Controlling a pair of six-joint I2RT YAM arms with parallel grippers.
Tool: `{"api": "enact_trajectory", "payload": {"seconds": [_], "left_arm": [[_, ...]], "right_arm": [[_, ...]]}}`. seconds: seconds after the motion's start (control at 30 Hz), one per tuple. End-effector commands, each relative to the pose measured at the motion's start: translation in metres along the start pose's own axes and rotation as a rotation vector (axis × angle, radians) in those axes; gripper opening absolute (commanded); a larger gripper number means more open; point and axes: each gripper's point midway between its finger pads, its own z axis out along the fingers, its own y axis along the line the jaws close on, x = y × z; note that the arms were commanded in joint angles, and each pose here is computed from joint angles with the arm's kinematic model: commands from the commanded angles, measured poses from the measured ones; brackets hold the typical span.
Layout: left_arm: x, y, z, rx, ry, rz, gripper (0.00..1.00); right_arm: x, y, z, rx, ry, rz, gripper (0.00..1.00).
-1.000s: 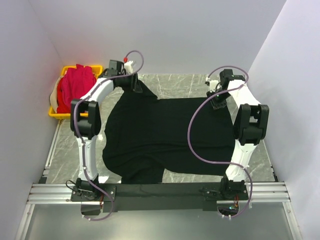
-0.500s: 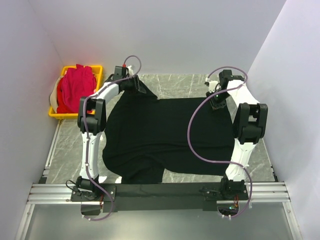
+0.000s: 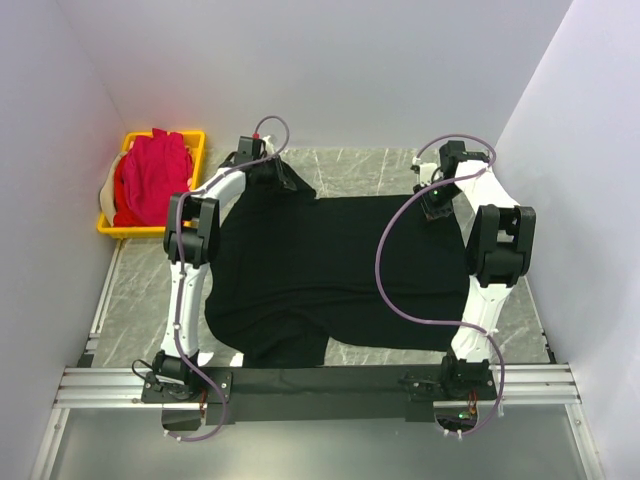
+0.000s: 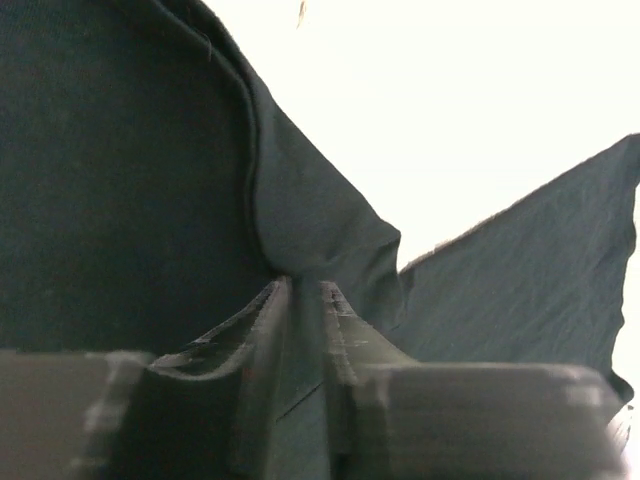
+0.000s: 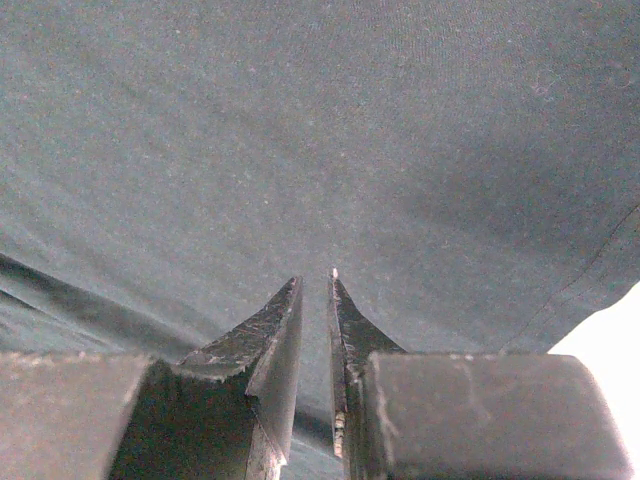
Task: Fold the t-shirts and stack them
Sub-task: Flatten the tshirt out
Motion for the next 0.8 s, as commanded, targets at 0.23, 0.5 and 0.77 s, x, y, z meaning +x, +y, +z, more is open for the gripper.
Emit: {"api": "enact_trajectory", "payload": {"seconds": [0.23,0.5,0.77], "left_arm": [[-0.041,-0.047,0.005,0.166,-0.114,0.111,0.01],[-0.057,-0.083,0.034,0.276,-0.176,0.22,0.1],[-0.106,-0.11,-0.036,0.244,-0.335,0.461,0.67]], "right_arm": [[-0.004,-0.006,-0.002,0.01,-0.027,-0.011,0.22],[-0.015,-0.012,-0.007,0.034,-0.056,-0.009,0.22],[-0.069,-0.057,-0.036,0.209,-0.218,-0.026,0.43]]}}
